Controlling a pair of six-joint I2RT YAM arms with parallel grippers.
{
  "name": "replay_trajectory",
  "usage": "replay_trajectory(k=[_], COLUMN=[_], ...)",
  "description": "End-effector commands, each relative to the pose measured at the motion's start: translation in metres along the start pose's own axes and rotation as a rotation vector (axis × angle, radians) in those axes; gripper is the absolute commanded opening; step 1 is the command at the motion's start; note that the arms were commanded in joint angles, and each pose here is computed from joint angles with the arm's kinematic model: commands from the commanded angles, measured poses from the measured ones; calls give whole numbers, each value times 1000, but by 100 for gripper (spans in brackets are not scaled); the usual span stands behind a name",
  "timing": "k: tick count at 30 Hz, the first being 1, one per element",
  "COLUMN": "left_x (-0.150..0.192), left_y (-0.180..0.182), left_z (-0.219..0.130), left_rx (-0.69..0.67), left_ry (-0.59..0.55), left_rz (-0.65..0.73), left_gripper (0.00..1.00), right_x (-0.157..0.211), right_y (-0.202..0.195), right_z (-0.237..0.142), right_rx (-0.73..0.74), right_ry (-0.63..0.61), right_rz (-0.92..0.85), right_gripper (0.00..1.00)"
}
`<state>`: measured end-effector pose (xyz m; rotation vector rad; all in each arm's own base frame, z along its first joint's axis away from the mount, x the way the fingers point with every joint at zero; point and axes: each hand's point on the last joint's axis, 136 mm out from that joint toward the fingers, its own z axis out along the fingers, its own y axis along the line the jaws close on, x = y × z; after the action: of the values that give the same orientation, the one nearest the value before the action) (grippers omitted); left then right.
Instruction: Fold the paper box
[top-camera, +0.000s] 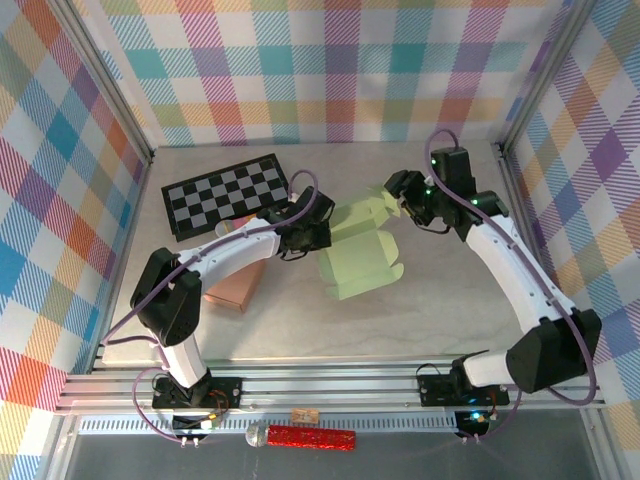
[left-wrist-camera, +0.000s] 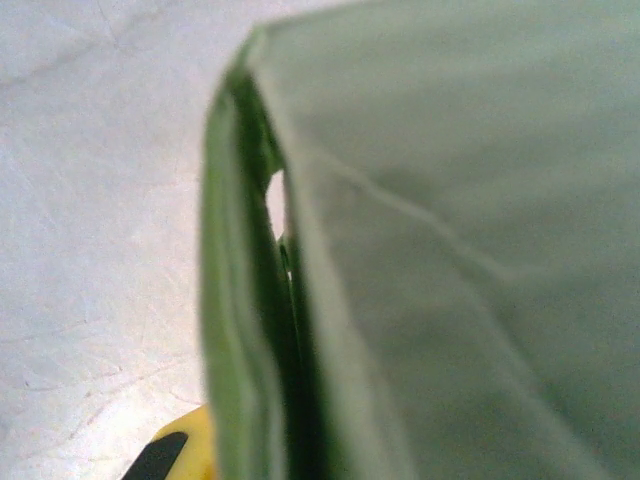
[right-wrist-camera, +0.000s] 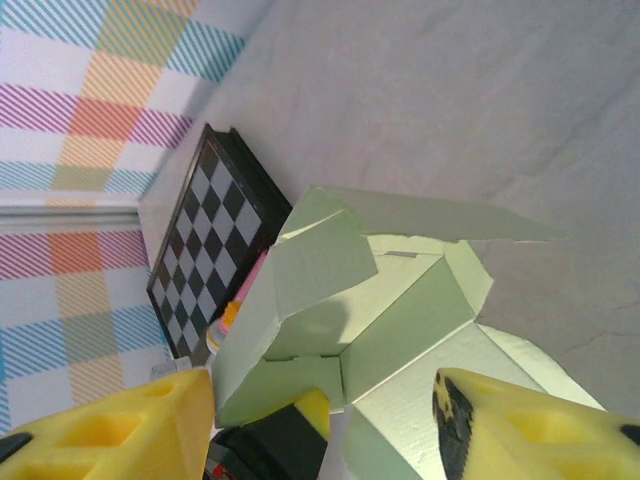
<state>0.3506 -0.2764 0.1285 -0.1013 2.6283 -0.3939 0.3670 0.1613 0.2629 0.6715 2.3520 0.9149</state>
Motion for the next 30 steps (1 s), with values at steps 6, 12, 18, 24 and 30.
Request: replay_trajectory(k=[6,12,18,24,30], left_x=[-1,-1,-11,-24,-32], left_y=[-6,-11,-3,-1,-1], left_z=[-16,-22,-25,-25,-27], left_rx=[84,178,224,335,478], left_ry=[98,185,208,267,338], left_rz=[-20,15,7,36,58], left_gripper=[0,0,0,0,0], right_x=[-7,-30,-35,-38,-36], right_y=[-1,-3,-5,5,16], right_z=[0,-4,2,13,25], right_rx=[29,-50,-108,-326,-522], right_ry=[21,56,142,243,367], right_rz=[-68,-168,-240,-257,-251], right_gripper=[57,54,50,50,49])
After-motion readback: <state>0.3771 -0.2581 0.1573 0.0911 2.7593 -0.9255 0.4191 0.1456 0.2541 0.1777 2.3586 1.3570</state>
